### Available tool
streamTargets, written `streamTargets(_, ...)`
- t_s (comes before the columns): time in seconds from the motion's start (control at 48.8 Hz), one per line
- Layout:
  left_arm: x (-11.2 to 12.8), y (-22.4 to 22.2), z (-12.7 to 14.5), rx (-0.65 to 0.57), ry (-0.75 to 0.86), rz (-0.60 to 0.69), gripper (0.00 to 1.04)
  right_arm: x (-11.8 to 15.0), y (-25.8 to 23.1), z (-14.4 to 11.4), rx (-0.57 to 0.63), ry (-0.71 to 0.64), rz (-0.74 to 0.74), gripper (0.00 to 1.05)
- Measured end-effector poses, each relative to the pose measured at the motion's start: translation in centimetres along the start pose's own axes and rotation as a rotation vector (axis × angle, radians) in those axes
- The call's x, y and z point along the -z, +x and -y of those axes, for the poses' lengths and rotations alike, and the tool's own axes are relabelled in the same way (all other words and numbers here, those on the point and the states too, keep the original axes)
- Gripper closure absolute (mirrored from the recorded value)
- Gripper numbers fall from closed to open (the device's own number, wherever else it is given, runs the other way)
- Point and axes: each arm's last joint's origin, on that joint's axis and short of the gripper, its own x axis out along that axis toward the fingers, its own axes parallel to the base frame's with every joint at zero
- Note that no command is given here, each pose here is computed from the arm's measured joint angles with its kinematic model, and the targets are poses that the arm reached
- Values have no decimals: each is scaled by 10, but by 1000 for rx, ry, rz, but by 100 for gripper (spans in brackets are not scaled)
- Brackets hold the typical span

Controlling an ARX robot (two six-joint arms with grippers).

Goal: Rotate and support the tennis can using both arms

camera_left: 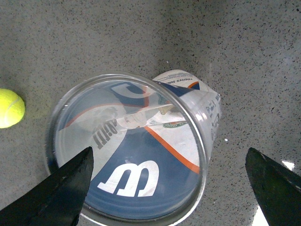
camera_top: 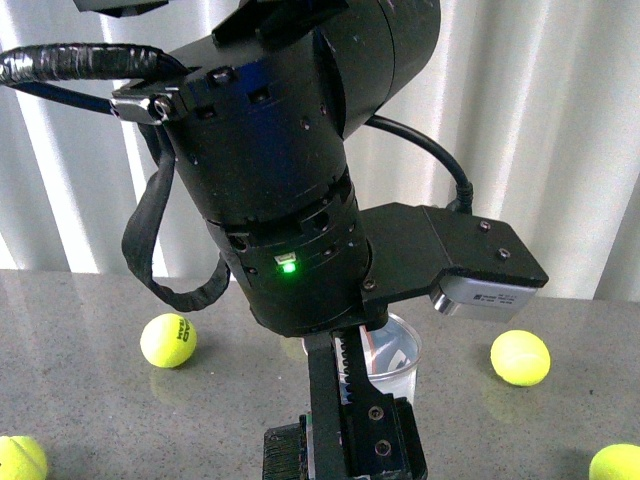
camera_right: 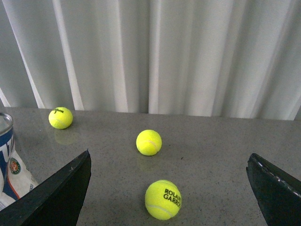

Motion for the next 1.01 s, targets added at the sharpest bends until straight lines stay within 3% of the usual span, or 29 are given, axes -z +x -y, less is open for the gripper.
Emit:
streamTargets(0.431,2,-30,-3,-35,-57,65,7,0,0,0,0,0,0,7)
streamTargets(0.656,12,-63,0,-44,-198,230,7,0,0,0,0,0,0,7)
streamTargets(0.882,40,-89,-11,-361,-776,423,7,0,0,0,0,0,0,7)
streamTargets(1.005,48,-88,-12,-365,-999,467,7,0,0,0,0,0,0,7)
